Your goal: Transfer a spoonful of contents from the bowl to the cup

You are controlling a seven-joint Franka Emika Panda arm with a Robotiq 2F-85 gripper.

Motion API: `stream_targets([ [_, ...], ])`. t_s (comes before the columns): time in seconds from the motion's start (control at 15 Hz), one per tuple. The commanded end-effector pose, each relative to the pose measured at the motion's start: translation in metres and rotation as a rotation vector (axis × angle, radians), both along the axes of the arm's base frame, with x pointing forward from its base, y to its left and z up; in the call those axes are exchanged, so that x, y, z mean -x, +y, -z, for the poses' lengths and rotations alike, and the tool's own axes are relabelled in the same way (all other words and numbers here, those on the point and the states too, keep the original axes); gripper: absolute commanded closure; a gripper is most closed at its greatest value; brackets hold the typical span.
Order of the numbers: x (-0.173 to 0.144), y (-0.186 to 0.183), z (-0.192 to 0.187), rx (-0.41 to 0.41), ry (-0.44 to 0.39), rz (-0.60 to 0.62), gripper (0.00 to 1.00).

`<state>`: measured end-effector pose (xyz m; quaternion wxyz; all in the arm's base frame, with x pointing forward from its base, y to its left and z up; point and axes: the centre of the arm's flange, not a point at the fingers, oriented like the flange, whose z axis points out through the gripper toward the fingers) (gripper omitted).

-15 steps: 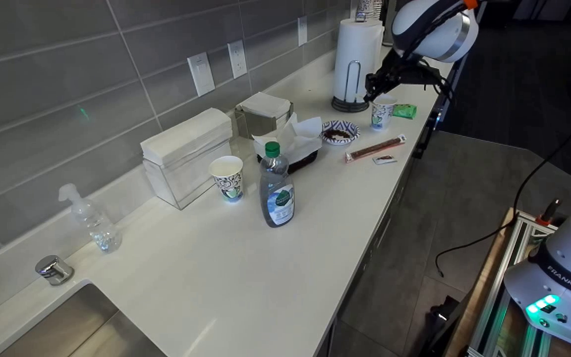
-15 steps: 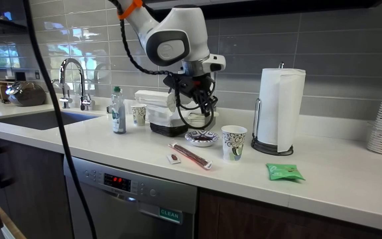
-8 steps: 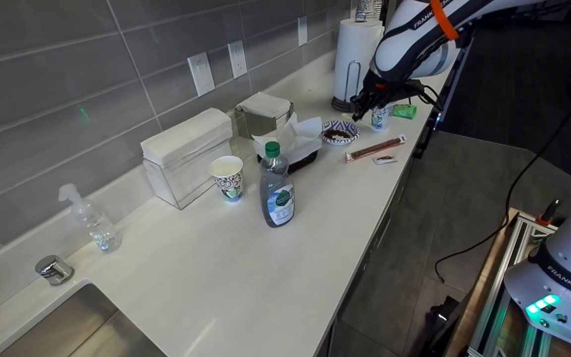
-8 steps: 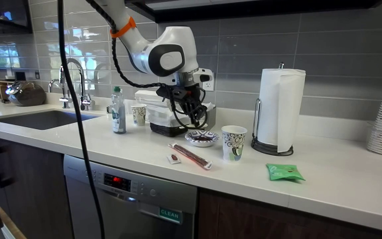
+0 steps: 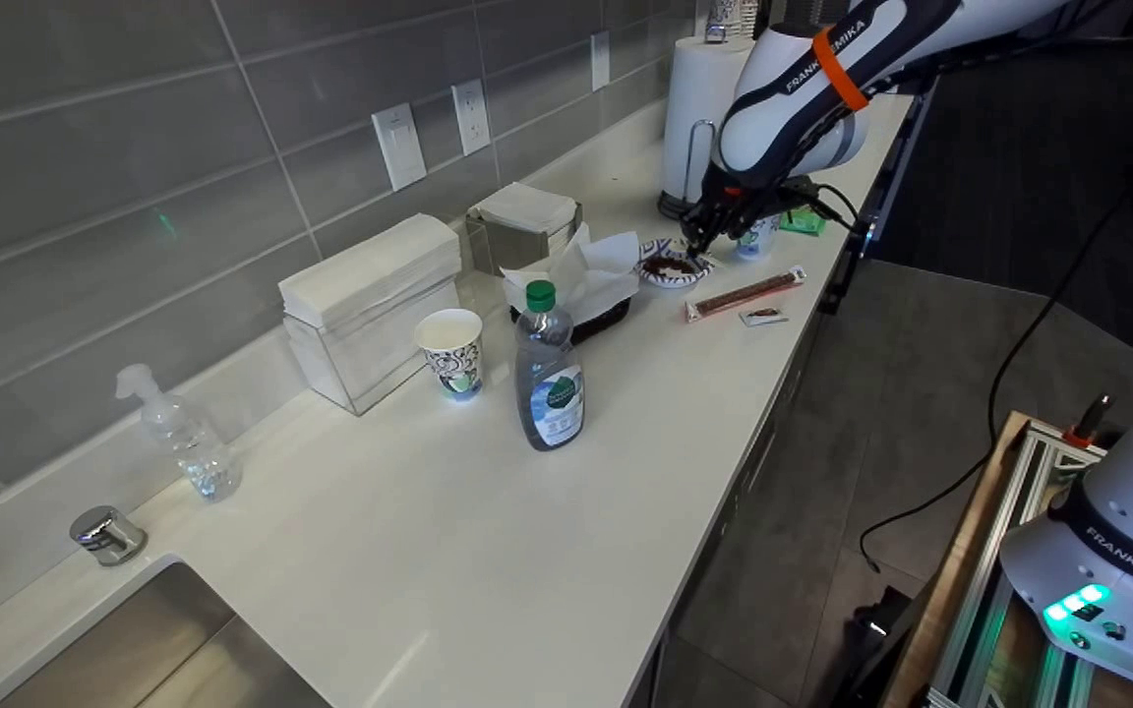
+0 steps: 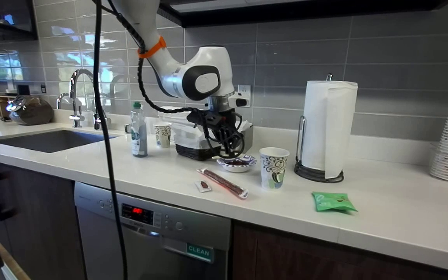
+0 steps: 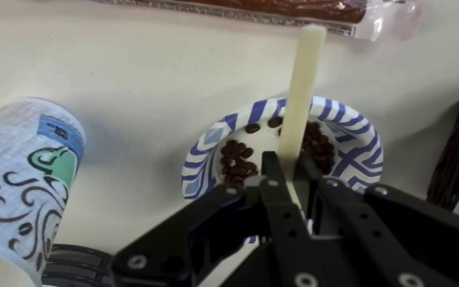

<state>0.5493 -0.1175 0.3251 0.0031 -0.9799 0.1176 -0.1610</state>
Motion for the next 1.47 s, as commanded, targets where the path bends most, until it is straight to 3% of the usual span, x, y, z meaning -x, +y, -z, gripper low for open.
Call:
stream_targets([
  [0.0, -0.020, 0.005, 0.006, 0.031, 0.018, -0.034, 0.96],
  [0.8, -0.050, 0.015, 0.031, 0.081, 0.058, -0.129, 0.96],
  [0.93, -0.050, 0.015, 0.032, 0.072, 0.065, -0.130, 0.60],
  [1.27, -0.044, 0.018, 0.016, 0.049, 0.070, -0.142, 0.25],
  [1.4, -0.035, 0.021, 0.003, 0.041, 0.108, -0.130, 0.09],
])
